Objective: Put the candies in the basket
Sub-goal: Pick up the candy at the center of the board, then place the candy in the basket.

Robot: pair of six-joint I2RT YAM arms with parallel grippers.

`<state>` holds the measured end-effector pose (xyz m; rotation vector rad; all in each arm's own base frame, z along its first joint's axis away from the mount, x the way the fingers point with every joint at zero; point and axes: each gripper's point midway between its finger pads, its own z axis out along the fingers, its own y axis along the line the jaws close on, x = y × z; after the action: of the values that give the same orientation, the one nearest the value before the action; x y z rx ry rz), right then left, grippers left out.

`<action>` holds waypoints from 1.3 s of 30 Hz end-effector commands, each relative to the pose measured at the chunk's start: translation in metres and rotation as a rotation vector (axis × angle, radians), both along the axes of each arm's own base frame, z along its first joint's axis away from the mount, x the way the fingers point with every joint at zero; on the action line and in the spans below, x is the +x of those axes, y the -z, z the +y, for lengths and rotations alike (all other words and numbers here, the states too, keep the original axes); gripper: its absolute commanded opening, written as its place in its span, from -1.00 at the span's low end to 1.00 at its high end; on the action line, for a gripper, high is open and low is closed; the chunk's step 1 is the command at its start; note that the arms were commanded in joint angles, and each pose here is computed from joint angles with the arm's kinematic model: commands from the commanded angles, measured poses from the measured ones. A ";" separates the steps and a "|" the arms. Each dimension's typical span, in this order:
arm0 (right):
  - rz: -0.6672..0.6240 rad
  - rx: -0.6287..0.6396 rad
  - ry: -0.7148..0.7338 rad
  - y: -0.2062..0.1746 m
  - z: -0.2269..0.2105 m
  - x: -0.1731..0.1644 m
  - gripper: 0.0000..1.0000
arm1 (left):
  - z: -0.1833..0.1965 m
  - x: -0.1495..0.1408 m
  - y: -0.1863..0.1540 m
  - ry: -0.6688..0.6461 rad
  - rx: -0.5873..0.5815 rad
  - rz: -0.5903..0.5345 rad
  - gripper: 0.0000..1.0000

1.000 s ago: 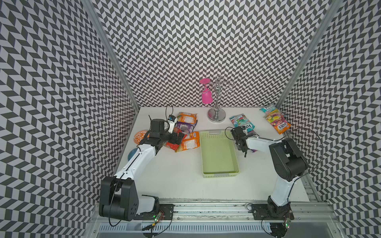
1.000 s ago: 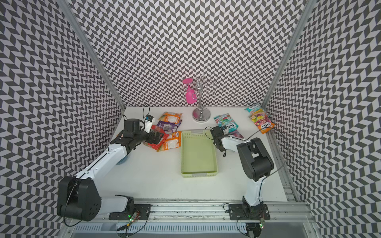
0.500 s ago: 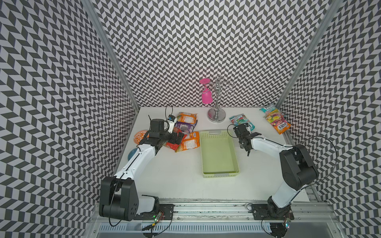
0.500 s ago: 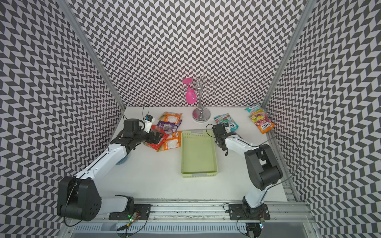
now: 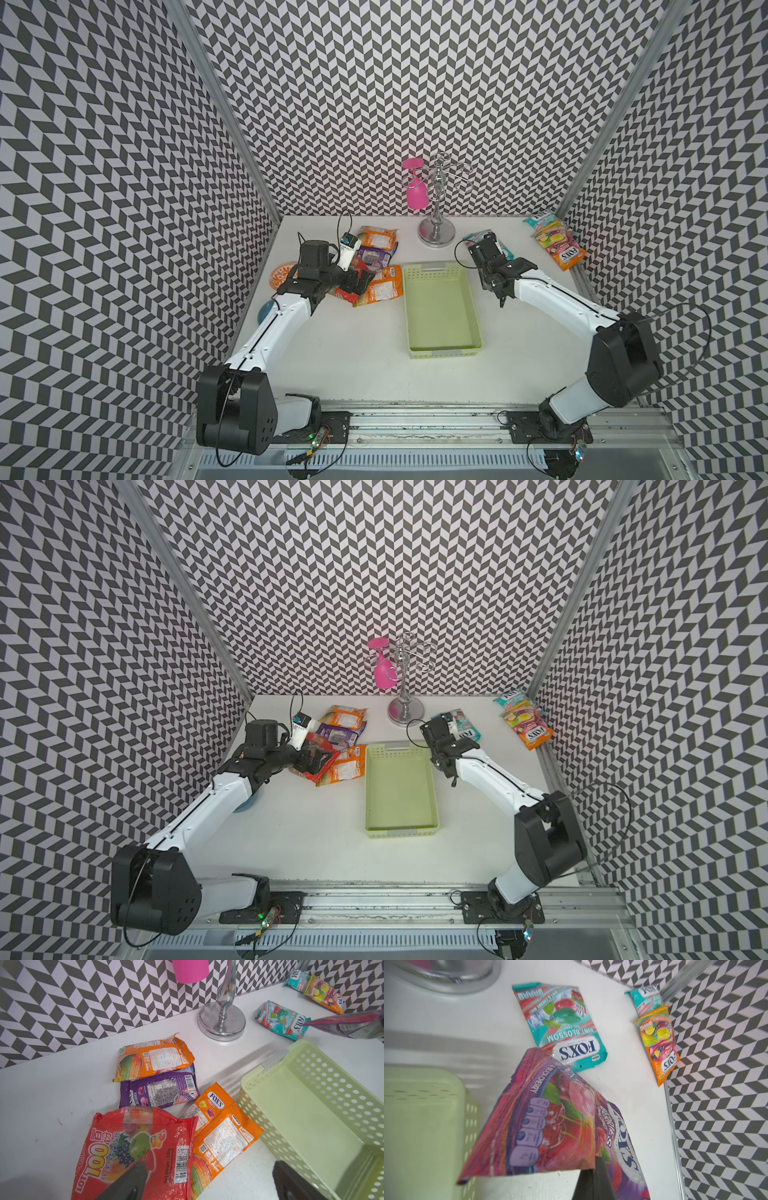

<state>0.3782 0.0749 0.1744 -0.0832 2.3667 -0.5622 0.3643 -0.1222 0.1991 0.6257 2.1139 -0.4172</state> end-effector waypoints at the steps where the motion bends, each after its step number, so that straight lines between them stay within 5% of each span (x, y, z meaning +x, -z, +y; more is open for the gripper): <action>1: -0.096 -0.005 -0.070 -0.047 0.006 -0.001 -1.00 | -0.007 -0.019 -0.013 0.095 0.009 -0.038 0.97; 10: -0.192 -0.042 -0.430 -0.094 0.069 -0.025 -1.00 | -0.038 -0.073 -0.017 0.325 0.024 -0.026 0.98; 19: -0.335 -0.067 -0.853 -0.116 0.142 -0.060 -1.00 | -0.043 -0.097 -0.025 0.429 -0.026 -0.087 0.98; 39: -0.224 0.018 -0.781 -0.055 0.174 -0.043 -1.00 | -0.041 -0.089 -0.035 0.399 -0.038 -0.104 0.97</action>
<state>0.3265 0.2402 0.2102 -0.9553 1.9498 -0.2066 0.2735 -0.1624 0.2206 1.0274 1.9197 -0.6271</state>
